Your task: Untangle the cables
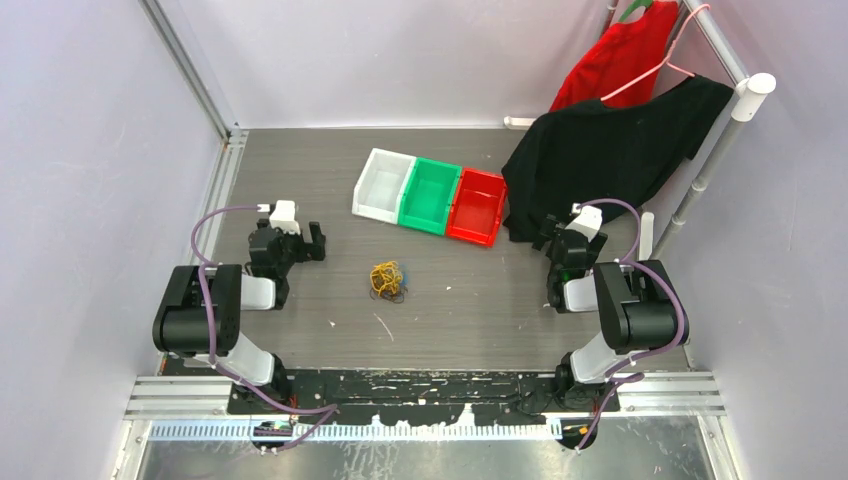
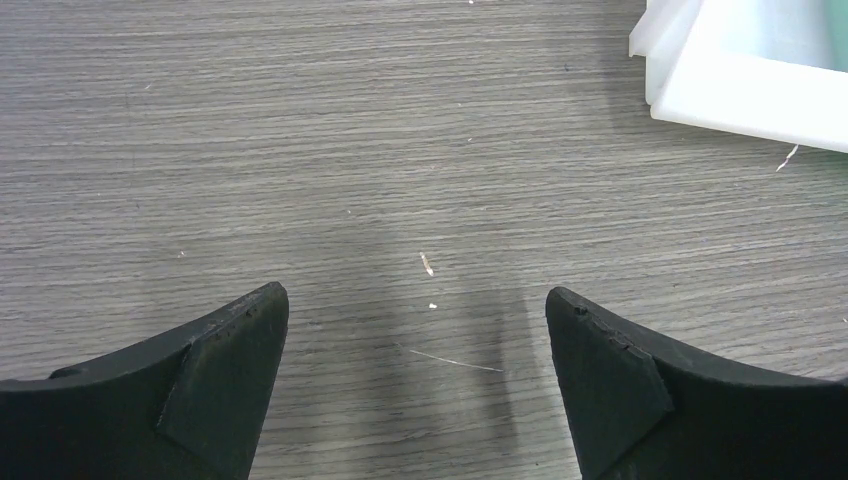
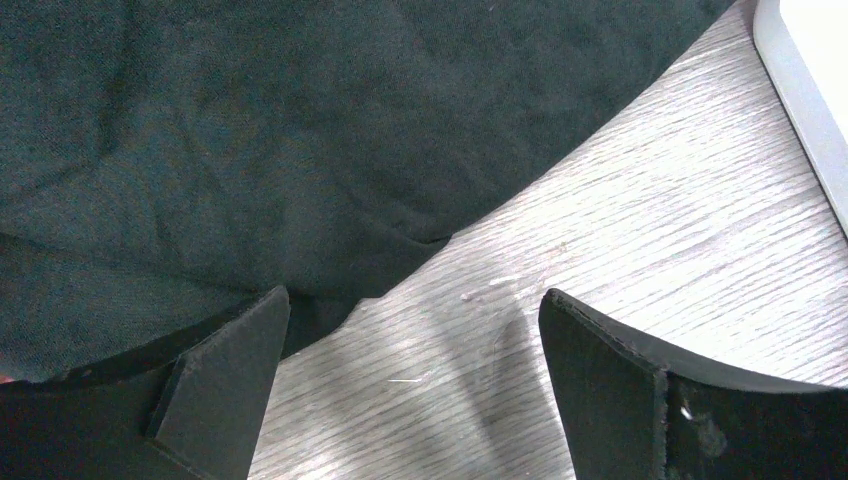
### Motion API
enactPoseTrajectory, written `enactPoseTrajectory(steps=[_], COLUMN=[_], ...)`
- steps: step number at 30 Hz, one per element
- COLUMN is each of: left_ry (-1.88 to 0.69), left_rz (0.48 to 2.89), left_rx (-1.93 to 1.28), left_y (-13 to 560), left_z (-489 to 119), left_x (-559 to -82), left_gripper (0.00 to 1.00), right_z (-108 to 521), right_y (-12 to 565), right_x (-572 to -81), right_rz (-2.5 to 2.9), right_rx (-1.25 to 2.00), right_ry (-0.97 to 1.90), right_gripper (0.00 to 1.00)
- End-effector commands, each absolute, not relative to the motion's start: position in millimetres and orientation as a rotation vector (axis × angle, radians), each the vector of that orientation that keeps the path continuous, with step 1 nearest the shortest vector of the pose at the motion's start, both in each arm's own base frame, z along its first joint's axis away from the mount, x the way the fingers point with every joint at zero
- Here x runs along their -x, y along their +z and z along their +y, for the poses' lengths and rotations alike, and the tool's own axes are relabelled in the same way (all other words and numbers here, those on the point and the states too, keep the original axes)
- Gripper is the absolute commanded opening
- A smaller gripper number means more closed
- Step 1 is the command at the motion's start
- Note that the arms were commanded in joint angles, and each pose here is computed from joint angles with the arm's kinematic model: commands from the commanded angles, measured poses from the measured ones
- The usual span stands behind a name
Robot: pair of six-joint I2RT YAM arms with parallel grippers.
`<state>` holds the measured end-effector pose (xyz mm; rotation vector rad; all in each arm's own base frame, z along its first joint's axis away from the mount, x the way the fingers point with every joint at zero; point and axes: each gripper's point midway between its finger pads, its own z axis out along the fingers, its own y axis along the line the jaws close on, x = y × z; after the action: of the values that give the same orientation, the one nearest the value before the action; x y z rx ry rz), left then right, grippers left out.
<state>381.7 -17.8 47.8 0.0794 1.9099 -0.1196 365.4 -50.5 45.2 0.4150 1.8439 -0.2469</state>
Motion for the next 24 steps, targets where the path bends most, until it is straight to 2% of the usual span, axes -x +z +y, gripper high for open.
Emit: enactPoseTrajectory(steps=[1, 14, 18, 24], left_ry=[-0.087, -0.088, -0.085, -0.175], left_rz=[1.839, 1.839, 1.829, 1.916], left_rx=[-0.088, -0.088, -0.085, -0.232], left_y=[68.0, 68.2, 70.5, 87.9], left_z=[-14.8, -14.8, -14.1, -33.9], left_x=[-391.6, -391.8, -391.8, -381.3], left_gripper=[0.99, 0.99, 0.99, 0.99], right_z=[-51.1, -53.3, -71.4, -58.9], right_y=[70.4, 72.3, 99.9, 143.8], right_x=[-378.2, -377.5, -367.3, -364.2], right_rz=[1.755, 1.748, 1.748, 1.765], right_rx=[-0.43, -0.44, -0.573, -0.61], right_ry=[-0.221, -0.23, -0.328, -0.223], right_gripper=[1.0, 1.0, 1.0, 1.0])
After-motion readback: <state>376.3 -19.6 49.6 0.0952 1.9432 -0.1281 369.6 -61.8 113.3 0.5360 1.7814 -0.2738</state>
